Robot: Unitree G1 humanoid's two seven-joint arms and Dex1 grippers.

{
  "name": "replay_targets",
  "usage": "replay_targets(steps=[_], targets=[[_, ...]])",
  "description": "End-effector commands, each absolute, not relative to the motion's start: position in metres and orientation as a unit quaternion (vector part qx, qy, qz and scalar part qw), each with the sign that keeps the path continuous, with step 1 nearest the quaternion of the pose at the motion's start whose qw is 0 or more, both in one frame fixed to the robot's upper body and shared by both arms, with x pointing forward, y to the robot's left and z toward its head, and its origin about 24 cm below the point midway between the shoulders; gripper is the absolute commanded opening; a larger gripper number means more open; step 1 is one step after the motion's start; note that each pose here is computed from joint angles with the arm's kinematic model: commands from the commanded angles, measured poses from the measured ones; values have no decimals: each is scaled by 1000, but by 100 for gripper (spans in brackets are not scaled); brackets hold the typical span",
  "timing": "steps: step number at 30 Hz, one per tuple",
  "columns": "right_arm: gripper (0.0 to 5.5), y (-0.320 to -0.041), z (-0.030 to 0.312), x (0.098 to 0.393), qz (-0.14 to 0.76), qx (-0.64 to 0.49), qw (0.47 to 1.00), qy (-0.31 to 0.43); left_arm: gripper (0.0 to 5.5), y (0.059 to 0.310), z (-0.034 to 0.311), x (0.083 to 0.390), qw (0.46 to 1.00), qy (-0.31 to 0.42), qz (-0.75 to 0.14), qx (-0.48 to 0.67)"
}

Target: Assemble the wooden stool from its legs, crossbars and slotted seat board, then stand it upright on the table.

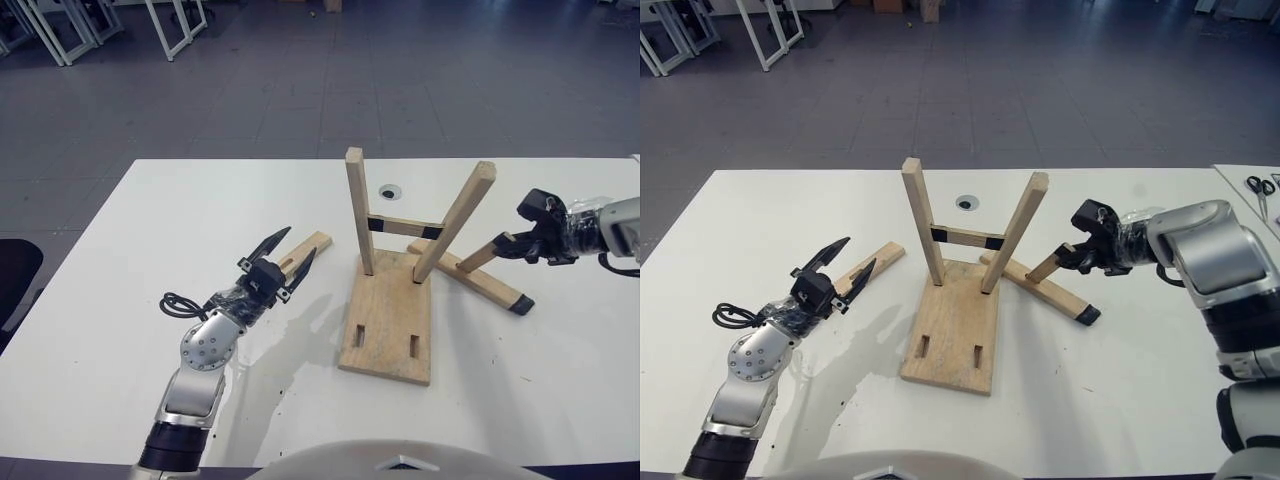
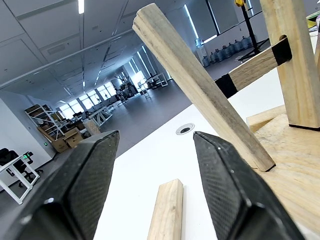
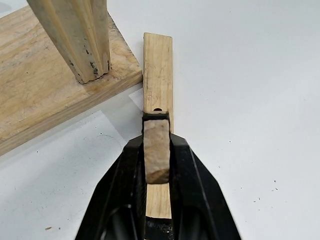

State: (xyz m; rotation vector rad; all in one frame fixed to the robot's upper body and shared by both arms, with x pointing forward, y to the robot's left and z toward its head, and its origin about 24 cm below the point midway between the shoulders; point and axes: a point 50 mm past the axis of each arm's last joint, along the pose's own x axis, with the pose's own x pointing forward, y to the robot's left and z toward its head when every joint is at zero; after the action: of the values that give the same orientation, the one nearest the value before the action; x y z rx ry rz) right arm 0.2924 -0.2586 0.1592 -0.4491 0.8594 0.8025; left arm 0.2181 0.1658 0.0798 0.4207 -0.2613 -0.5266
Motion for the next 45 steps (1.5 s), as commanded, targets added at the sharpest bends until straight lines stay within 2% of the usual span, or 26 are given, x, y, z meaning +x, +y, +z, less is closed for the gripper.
replay_targets(steps=[1, 6, 11, 17, 21, 22, 27, 31, 34, 38, 42, 45], targets=[[41, -263, 158, 287, 384, -199, 797, 422, 271, 163, 79, 214, 937, -125, -251, 206], [41, -260, 181, 285, 382, -210, 813, 386, 271, 163, 75, 210, 940, -118, -248, 201], [41, -268, 194, 277, 375, -239, 813, 375, 271, 164, 76, 211, 938, -118, -253, 203], [41, -277, 167, 278, 313, -178, 846, 393, 271, 163, 76, 215, 936, -120, -262, 204], [41, -279, 149, 267, 289, -122, 854, 415, 271, 164, 77, 216, 935, -119, -266, 205], [78, -278, 151, 267, 286, -123, 859, 407, 271, 164, 76, 216, 935, -118, -266, 204], [181, -268, 171, 272, 268, -131, 887, 353, 271, 165, 75, 215, 937, -115, -262, 202], [181, -262, 197, 274, 241, -136, 918, 284, 271, 168, 73, 215, 938, -111, -259, 201], [181, -254, 218, 282, 222, -111, 948, 197, 271, 169, 72, 215, 939, -108, -257, 200], [181, -255, 226, 291, 165, -105, 974, 114, 271, 170, 72, 217, 938, -107, -260, 201], [181, -259, 210, 282, 103, -64, 991, 57, 271, 170, 73, 219, 937, -107, -264, 202], [181, -252, 171, 250, 50, -41, 998, 6, 271, 172, 73, 220, 936, -104, -269, 202]])
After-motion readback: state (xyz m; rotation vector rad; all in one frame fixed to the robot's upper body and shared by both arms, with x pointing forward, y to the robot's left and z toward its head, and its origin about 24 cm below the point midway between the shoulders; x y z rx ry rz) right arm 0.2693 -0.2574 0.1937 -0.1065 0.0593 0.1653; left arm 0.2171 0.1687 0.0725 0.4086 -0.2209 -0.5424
